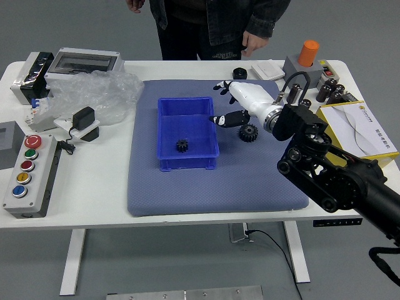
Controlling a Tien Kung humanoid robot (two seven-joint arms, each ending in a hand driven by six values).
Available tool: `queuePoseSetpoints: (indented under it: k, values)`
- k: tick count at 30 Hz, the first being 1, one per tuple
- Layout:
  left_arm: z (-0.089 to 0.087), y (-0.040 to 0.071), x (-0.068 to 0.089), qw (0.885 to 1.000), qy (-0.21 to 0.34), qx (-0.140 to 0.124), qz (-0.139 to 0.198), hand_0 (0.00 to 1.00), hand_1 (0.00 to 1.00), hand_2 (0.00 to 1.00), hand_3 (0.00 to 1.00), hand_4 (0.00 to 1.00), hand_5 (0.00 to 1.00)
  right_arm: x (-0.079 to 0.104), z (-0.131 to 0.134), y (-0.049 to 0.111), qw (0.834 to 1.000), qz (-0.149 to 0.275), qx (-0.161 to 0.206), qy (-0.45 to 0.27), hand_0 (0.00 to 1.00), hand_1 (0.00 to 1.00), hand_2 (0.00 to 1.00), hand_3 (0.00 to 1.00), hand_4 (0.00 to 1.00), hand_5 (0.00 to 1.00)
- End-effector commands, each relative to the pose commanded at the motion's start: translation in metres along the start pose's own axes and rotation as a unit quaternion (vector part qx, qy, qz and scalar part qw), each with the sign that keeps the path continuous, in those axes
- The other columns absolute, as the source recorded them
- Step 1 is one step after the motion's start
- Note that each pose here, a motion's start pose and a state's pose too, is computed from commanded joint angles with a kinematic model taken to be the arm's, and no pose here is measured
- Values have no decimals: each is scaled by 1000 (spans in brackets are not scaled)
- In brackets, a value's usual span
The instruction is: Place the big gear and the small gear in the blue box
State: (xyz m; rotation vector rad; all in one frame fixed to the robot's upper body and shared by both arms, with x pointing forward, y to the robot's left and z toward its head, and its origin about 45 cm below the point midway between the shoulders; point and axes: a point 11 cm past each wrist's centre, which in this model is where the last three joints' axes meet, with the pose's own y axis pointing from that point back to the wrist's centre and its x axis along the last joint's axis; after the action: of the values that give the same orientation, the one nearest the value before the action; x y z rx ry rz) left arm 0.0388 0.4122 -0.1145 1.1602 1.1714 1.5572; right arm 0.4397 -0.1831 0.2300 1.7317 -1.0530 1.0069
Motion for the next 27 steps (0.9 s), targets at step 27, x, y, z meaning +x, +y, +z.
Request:
queuePoseSetpoints:
  k: [27]
  values:
    - [2,0,0,1000,0,-1,0,730,679,712,712,454,19,-36,80,-20,983,-112,-142,40,743,694,835,867,828,408]
